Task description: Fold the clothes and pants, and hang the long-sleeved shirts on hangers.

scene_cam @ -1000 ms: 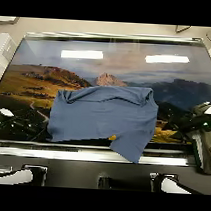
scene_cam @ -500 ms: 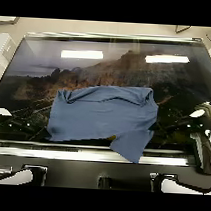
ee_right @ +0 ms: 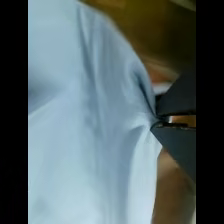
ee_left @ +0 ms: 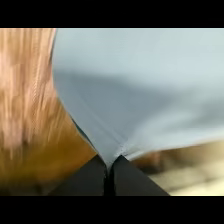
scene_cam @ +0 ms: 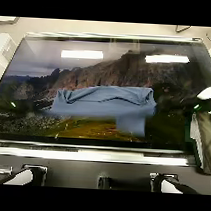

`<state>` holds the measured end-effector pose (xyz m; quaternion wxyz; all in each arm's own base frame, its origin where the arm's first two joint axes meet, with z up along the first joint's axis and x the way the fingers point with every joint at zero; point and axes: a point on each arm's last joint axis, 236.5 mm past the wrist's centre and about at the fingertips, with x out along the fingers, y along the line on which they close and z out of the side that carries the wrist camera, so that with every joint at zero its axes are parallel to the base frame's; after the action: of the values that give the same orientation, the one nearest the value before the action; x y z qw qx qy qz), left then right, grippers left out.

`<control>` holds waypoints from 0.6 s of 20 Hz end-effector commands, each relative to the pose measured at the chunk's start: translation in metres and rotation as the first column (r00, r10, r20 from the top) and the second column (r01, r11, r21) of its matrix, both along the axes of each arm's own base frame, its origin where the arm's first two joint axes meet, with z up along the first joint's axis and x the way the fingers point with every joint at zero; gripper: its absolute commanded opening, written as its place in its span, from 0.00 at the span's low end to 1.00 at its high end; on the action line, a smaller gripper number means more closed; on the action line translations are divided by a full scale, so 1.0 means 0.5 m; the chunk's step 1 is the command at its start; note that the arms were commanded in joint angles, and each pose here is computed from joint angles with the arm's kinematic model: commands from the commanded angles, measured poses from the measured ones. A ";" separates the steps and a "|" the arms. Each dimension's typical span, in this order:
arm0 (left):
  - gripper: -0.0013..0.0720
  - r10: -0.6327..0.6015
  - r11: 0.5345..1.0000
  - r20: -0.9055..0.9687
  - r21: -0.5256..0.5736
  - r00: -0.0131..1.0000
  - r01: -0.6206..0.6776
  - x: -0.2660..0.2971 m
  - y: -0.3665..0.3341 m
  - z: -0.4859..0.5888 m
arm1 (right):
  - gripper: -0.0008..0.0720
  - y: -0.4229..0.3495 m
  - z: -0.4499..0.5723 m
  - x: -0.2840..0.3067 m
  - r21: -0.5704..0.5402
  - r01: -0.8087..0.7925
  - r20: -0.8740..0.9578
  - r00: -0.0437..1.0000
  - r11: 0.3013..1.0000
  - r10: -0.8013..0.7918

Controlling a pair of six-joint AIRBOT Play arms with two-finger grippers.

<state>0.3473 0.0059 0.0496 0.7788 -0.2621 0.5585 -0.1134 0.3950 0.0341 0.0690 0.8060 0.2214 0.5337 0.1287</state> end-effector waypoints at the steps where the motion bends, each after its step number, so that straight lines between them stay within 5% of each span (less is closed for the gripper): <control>1: 0.05 0.034 0.989 0.600 0.095 0.799 -0.114 0.114 0.017 0.467 | 0.07 -0.041 0.468 0.050 -0.161 0.122 0.603 0.798 0.979 0.000; 5: 0.05 -0.081 0.948 0.946 0.170 0.314 -0.268 -0.057 -0.040 0.927 | 0.07 -0.054 0.852 -0.169 -0.240 0.348 0.909 0.408 0.907 0.084; 12: 0.04 -0.149 0.924 0.986 0.110 -0.080 -0.366 -0.345 -0.140 1.129 | 0.07 -0.063 1.041 -0.464 -0.078 0.549 0.997 0.036 0.832 0.070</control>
<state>0.2352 -0.0443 0.5719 0.9876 -0.0163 -0.1138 -0.1065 0.2239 0.0097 0.5470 0.9952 -0.0282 -0.0930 0.0139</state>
